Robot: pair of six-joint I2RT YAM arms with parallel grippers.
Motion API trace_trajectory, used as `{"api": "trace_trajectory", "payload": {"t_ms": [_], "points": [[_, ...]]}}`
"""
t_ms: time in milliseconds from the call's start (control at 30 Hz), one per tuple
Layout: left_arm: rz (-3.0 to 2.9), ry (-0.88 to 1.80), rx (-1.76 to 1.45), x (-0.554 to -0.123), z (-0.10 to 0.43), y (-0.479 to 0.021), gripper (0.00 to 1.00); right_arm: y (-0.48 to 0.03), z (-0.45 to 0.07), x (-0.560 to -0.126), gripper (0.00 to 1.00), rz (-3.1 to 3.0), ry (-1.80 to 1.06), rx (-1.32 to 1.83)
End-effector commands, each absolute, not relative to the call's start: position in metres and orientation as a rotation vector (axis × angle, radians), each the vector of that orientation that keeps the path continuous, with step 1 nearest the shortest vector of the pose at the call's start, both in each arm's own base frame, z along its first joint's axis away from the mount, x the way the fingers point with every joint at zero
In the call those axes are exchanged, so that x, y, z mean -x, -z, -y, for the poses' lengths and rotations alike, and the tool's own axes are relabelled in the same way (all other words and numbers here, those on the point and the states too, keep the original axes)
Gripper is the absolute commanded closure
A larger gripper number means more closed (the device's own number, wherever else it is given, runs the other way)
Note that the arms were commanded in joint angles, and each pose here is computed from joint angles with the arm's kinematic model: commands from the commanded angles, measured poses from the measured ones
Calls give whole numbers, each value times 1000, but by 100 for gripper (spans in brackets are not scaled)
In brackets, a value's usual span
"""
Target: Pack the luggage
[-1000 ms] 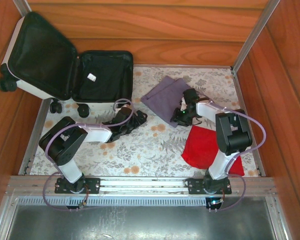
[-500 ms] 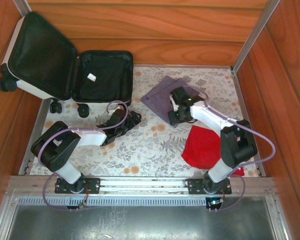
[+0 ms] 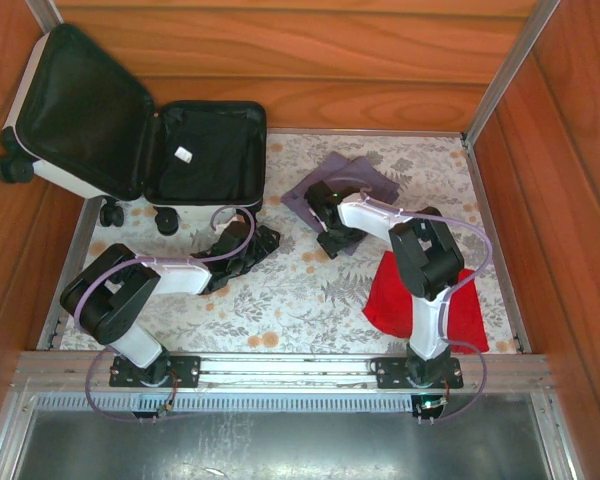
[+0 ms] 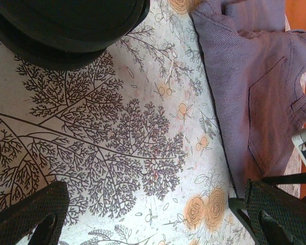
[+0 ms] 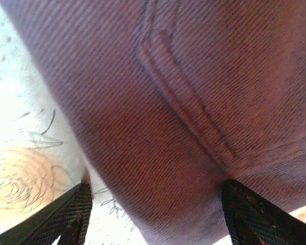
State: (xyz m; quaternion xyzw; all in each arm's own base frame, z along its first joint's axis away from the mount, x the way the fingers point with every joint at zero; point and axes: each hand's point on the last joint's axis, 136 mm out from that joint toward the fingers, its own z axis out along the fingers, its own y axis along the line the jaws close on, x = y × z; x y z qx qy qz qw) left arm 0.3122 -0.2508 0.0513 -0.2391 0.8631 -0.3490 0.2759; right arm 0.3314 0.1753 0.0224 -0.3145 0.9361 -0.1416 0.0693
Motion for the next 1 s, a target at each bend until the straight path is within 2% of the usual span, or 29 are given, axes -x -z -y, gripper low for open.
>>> {"api": "trace_trajectory", "payload": {"t_ms": [0,100,167,200,333,467,667,967], "points": [[-2305,966,676,-314,252,-54,6,-12,-163,-334,29,-2816,567,992],[-2311,962,699,-314,252,-50,6,-6,-163,-337,34,-2811,584,994],[-2313,966,714,-316,253,-49,7,-6,-164,-337,41,-2809,581,994],[-2315,969,717,-316,254,-48,7,-8,-164,-338,47,-2806,577,990],[-2322,1000,745,-320,262,-48,7,-24,-170,-337,78,-2785,491,960],[-2334,1064,785,-325,276,-51,8,-43,-189,-330,100,-2770,271,938],[-2329,1100,840,-331,288,-51,9,-64,-215,-313,100,-2726,-24,952],[-2355,1185,889,-350,319,-48,9,-79,-220,-293,100,-2699,-172,946]]}}
